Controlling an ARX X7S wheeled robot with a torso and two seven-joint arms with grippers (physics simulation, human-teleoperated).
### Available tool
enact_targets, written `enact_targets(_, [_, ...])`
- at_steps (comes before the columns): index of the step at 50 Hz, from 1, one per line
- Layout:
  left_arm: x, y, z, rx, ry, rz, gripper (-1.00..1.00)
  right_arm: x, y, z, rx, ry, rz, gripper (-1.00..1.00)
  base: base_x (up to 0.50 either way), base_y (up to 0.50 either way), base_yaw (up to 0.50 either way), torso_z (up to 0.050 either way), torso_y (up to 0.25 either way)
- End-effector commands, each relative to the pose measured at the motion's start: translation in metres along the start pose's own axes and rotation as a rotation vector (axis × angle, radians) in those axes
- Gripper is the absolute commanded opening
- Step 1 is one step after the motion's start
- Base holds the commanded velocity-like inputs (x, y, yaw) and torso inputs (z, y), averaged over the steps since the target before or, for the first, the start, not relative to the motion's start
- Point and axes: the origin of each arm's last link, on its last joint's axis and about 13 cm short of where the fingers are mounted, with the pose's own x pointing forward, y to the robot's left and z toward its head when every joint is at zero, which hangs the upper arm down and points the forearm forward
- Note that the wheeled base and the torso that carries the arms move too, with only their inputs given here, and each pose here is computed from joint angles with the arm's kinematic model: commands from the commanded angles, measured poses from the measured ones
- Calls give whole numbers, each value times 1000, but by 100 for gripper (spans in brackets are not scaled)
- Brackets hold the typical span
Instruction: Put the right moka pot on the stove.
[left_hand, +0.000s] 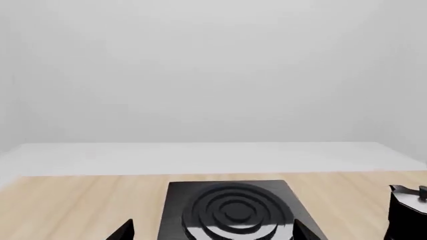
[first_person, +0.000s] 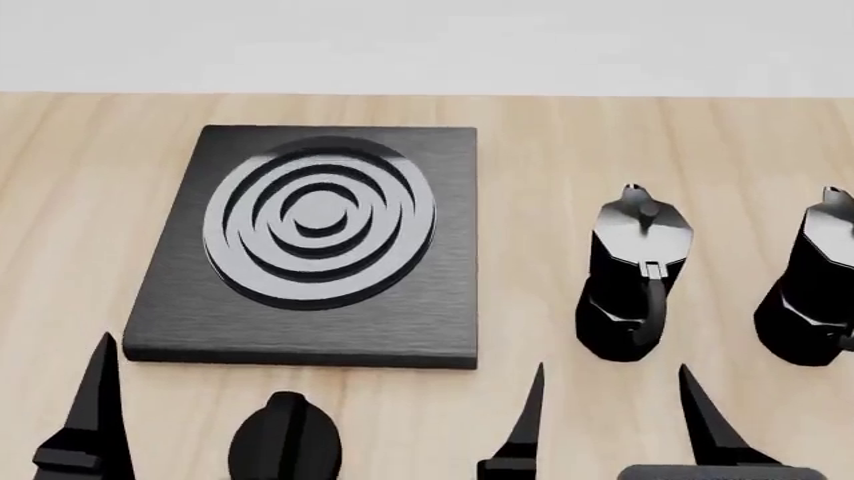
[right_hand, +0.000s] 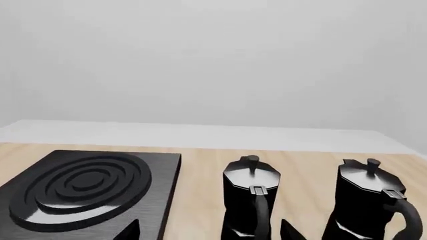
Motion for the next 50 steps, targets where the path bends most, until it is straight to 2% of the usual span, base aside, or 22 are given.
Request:
enact_targets(1, [0, 0, 0, 9, -5, -1, 100, 1, 0, 0, 2, 4, -2, 100, 0, 0, 0, 0, -143])
enact_targets(17, [-1, -1, -1, 11, -8, -10, 100, 0, -2, -1, -1, 2, 2, 100, 0, 0, 0, 0, -142])
enact_targets(29, [-2, 0, 0, 5, -4, -4, 100, -8, -12, 4, 7, -17, 18, 100, 0, 0, 0, 0, -3])
enact_targets(40, [-2, 0, 0, 7, -4, 2, 100, -18, -36, 15, 16, -41, -37, 100, 0, 0, 0, 0, 0])
enact_targets(50, [-1, 0, 1, 10, -7, 12, 100, -28, -60, 8, 11, -36, -90, 100, 0, 0, 0, 0, 0])
